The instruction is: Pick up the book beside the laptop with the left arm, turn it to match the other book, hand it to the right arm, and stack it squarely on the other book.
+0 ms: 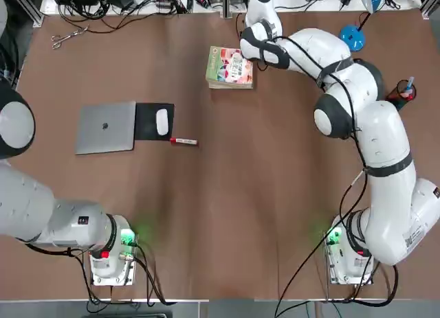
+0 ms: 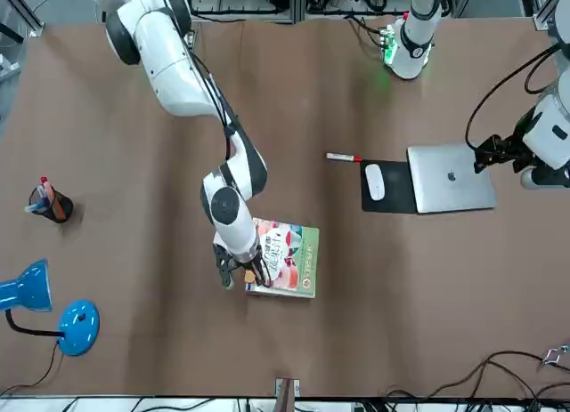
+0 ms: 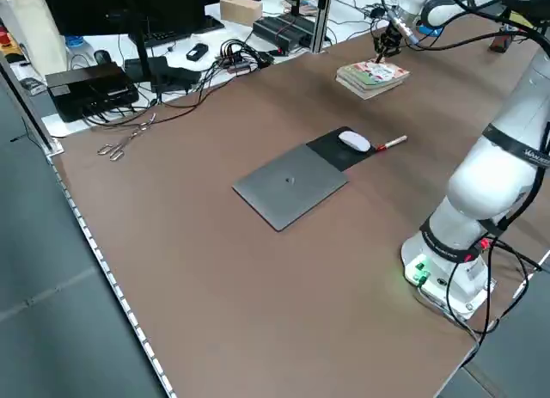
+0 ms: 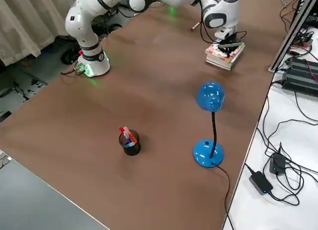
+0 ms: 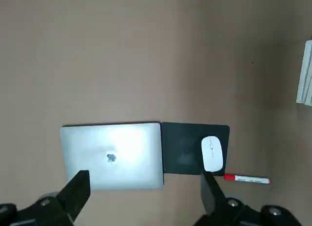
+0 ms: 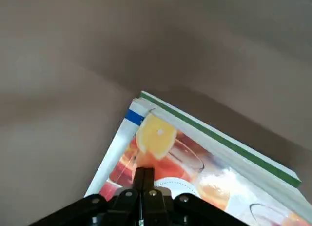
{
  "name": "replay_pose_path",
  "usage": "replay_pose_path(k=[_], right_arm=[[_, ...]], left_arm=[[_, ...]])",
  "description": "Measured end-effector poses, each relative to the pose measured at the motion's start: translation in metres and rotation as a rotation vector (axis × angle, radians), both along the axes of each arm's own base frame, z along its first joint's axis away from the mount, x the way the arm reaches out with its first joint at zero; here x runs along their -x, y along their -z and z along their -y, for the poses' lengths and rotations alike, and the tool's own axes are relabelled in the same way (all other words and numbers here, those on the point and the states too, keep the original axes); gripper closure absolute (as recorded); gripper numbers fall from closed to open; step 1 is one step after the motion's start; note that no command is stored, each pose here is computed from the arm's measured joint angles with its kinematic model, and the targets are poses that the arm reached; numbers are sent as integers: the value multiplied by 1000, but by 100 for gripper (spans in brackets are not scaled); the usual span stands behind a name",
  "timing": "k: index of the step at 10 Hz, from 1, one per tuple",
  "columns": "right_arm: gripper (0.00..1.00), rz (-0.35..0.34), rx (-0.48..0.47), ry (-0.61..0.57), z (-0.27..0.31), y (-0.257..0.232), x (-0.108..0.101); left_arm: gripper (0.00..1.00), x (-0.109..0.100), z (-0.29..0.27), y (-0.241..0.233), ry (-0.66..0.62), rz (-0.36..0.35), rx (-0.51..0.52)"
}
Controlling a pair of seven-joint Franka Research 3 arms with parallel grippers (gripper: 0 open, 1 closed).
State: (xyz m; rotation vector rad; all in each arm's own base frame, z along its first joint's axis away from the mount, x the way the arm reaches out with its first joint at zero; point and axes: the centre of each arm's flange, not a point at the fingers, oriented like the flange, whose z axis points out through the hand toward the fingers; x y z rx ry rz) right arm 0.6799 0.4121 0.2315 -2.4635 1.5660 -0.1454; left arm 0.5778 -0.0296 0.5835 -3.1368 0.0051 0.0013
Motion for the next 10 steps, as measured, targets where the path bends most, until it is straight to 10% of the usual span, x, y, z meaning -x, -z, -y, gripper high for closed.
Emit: replay_pose_path(k=[10], right_arm=[[98,36,-5,-18,0,1,-8]], left_arm=[[0,0,0,0,0,0,0]])
